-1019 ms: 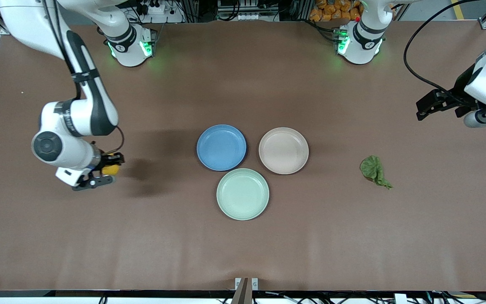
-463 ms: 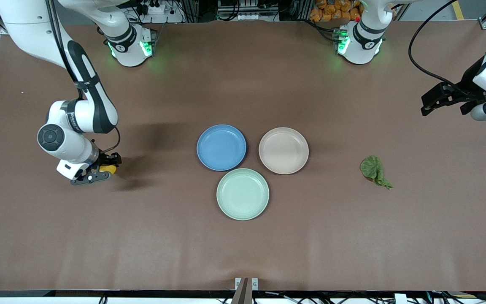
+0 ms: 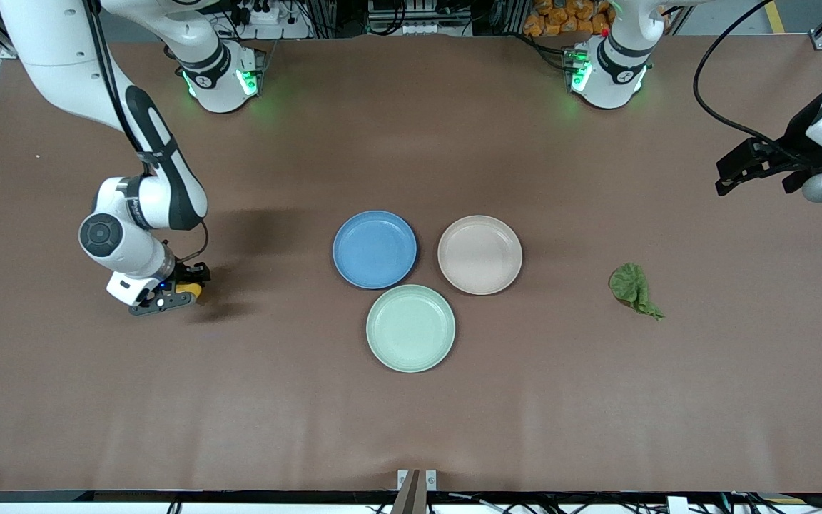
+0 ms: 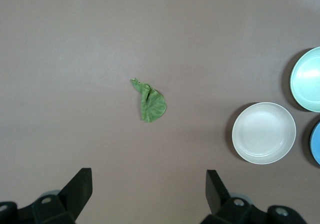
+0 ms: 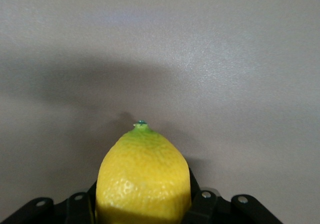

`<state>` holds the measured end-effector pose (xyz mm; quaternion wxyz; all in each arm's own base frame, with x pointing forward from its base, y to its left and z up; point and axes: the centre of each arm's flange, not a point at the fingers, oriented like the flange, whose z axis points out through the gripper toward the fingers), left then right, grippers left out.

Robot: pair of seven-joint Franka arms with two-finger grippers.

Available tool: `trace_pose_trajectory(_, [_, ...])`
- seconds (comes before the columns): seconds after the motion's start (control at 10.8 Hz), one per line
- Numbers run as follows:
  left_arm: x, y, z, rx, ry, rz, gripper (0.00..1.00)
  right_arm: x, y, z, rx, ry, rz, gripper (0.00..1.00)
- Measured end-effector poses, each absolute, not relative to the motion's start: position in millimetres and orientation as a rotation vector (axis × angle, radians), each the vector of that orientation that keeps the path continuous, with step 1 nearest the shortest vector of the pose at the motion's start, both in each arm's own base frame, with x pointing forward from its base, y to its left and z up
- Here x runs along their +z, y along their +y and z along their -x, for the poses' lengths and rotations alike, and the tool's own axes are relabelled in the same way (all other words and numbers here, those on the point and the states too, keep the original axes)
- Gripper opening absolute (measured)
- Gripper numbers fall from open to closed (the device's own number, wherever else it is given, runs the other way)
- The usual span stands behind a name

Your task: Pick lemon and lettuce from blue and beige plates

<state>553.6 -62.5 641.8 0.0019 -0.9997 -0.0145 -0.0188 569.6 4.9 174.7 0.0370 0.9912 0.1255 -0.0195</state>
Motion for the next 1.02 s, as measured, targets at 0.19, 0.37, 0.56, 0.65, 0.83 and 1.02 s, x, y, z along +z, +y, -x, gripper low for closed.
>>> trace_pose_trajectory(0.19, [641,-61,-553,-0.051,-0.051,3.136,1.00,174,5,-570,-0.059,0.387,-3.042,0.71])
trace_pose_trajectory(0.37, [641,-60,-553,-0.050,-0.052,3.136,1.00,177,7,-574,-0.045,0.392,-3.042,0.97])
trace_pose_trajectory(0.56, [641,-60,-553,-0.048,-0.052,3.136,1.00,197,10,-587,-0.092,0.394,-3.046,1.00])
trace_pose_trajectory(0.65, [641,-60,-553,-0.042,-0.053,3.135,1.00,222,14,-601,-0.150,0.394,-3.051,1.00])
trace_pose_trajectory(0.83, [640,-60,-552,-0.024,-0.053,3.134,1.00,282,27,-628,-0.198,0.382,-3.085,1.00])
trace_pose_trajectory(1.02, [639,-60,-551,-0.020,-0.052,3.134,1.00,331,37,-643,-0.213,0.391,-3.102,1.00])
